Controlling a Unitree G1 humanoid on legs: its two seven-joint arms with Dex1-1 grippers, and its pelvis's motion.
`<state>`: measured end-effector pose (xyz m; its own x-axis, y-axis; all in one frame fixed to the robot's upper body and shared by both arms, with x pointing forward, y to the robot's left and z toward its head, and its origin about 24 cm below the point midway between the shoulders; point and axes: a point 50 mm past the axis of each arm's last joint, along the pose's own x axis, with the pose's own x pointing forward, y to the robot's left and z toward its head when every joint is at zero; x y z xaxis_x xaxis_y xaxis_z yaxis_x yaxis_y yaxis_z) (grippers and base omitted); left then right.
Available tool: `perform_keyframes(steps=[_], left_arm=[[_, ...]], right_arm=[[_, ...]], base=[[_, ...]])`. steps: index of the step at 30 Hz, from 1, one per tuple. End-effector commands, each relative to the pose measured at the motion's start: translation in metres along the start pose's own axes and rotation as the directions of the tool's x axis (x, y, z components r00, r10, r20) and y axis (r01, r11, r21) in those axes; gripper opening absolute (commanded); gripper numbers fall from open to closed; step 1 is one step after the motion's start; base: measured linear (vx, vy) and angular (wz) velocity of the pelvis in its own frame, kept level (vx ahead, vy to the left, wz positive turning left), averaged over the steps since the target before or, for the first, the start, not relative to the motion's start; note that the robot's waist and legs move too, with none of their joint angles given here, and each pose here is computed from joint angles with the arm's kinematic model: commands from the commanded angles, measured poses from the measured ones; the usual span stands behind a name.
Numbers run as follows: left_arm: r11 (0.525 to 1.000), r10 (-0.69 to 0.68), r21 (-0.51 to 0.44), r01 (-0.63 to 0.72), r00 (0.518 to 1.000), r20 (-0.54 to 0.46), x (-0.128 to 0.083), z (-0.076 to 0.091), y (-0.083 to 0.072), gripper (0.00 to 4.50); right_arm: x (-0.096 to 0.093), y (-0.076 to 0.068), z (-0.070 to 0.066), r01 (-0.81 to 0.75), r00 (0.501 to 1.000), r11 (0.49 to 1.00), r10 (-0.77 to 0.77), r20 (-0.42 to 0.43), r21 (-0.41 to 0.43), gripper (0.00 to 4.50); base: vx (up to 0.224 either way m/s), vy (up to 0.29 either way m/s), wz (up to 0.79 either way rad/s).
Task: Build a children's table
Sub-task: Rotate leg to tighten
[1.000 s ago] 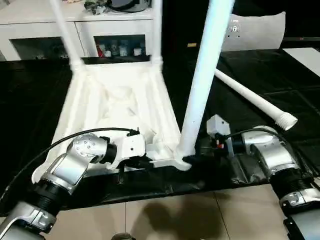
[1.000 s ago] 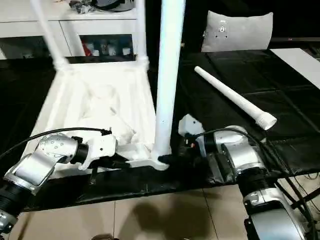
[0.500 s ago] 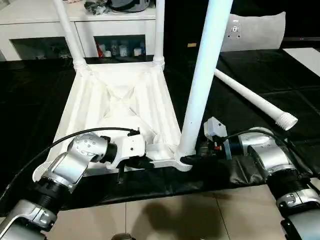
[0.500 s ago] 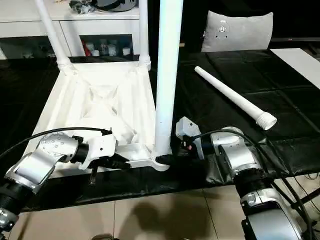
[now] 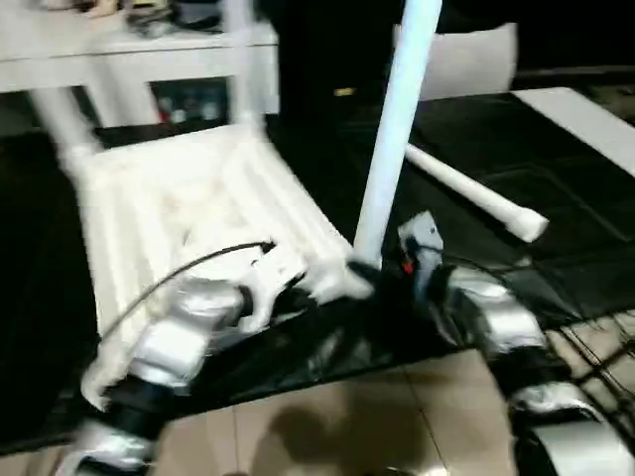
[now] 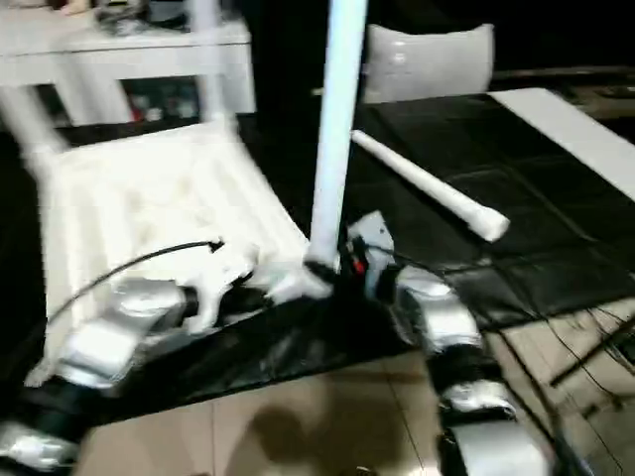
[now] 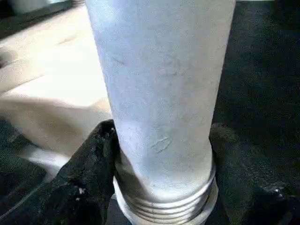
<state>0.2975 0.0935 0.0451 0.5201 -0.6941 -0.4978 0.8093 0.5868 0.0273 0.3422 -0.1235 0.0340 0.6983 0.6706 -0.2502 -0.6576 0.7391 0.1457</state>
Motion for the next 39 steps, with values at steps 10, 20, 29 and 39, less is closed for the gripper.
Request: perform_keyframes(steps=[10, 20, 29, 39], left_arm=[[0.992, 0.095, 0.068, -0.102, 0.992, 0.087, 0.022, 0.04, -0.006, 0.0], [0.98, 0.191, 0.042, -0.194, 0.98, 0.054, 0.018, 0.029, 0.019, 0.0], [0.981, 0.196, -0.027, -0.195, 0.956, 0.218, 0.014, 0.044, 0.019, 0.74], [0.897, 0.395, 0.168, -0.41, 0.911, 0.117, -0.075, 0.039, 0.063, 0.39]], right_arm=[[0.02, 0.014, -0.003, 0.111, 0.993, 0.987, -0.115, 0.026, 0.117, 3.36], [-0.013, -0.001, -0.001, 0.116, 0.988, 0.993, -0.118, 0.104, 0.025, 4.36], [-0.032, -0.002, 0.0, 0.206, 0.967, 0.978, -0.209, 0.143, 0.033, 4.5], [-0.02, 0.031, -0.018, 0.01, 1.0, 0.999, -0.011, -0.015, -0.039, 4.5]], base=[[0.0, 0.0, 0.0], [0.0, 0.0, 0.0], [0.0, 0.0, 0.0], [0.0, 0.0, 0.0]])
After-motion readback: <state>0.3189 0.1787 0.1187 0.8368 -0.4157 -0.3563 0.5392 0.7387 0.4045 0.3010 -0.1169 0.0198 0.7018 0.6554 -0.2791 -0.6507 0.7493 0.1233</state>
